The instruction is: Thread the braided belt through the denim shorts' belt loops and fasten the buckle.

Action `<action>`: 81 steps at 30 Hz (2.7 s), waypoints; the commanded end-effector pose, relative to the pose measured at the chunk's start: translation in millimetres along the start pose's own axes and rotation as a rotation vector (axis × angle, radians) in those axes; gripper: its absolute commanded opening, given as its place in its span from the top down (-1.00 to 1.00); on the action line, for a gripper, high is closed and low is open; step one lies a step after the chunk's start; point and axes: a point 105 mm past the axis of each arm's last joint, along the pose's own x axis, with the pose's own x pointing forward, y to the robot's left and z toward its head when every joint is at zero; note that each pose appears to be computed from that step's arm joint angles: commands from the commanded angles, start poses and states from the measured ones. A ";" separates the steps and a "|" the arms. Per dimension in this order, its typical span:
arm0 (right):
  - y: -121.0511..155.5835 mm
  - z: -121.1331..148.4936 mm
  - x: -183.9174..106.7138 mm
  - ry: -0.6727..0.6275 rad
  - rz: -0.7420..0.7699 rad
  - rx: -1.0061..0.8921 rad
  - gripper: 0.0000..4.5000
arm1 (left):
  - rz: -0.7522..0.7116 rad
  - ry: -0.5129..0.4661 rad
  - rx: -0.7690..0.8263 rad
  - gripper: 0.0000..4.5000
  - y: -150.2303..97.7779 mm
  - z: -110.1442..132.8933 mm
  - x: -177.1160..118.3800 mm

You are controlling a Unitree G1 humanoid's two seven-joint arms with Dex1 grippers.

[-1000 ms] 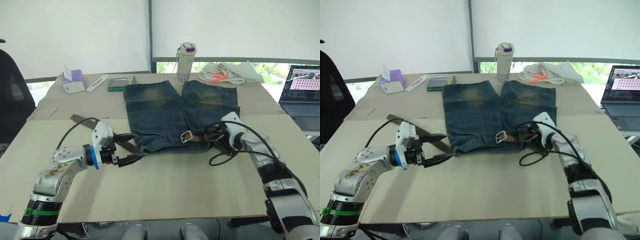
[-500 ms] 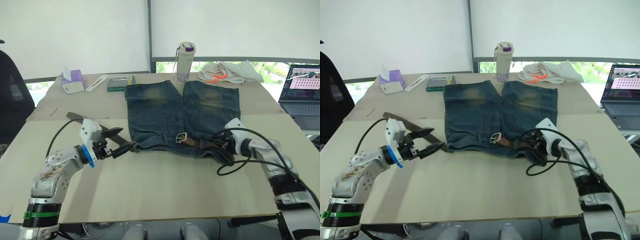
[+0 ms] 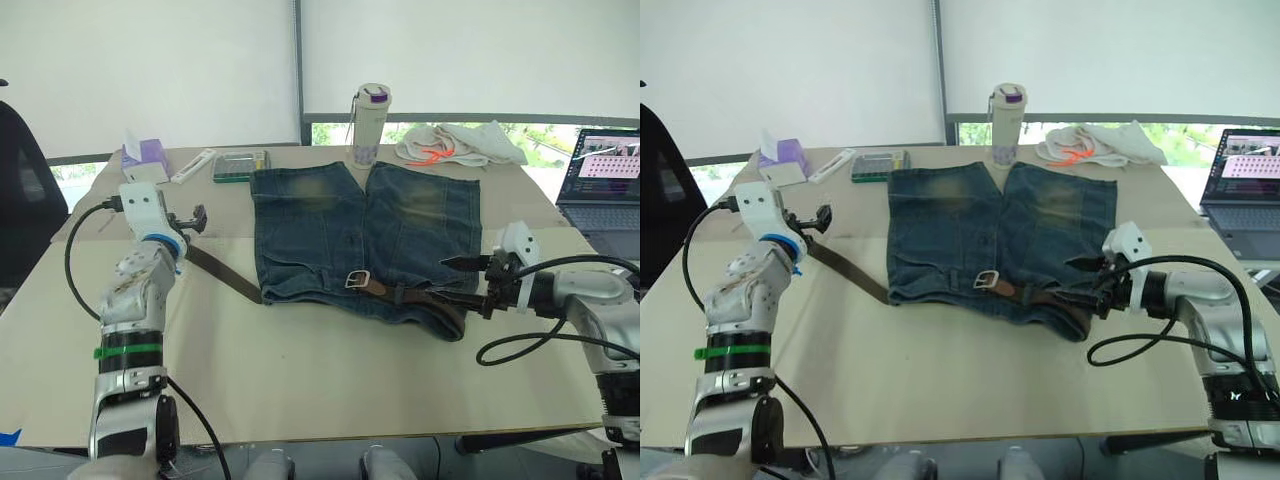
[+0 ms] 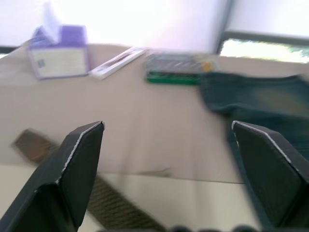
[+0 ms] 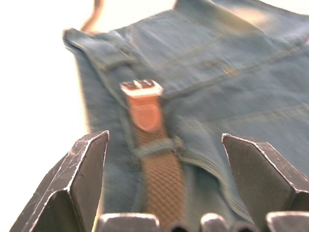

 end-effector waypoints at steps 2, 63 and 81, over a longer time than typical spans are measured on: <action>22.1 33.9 16.3 -0.113 0.080 -0.073 -0.84 | 0.146 0.088 0.049 -1.00 14.6 -8.0 17.7; 44.4 79.8 98.9 -0.383 0.171 0.889 -0.86 | -1.644 -0.177 -0.136 0.99 -148.8 -7.4 -150.2; 47.7 91.6 91.9 -0.423 0.221 0.943 0.98 | -1.692 -0.101 -0.129 1.00 -143.0 -20.8 -151.2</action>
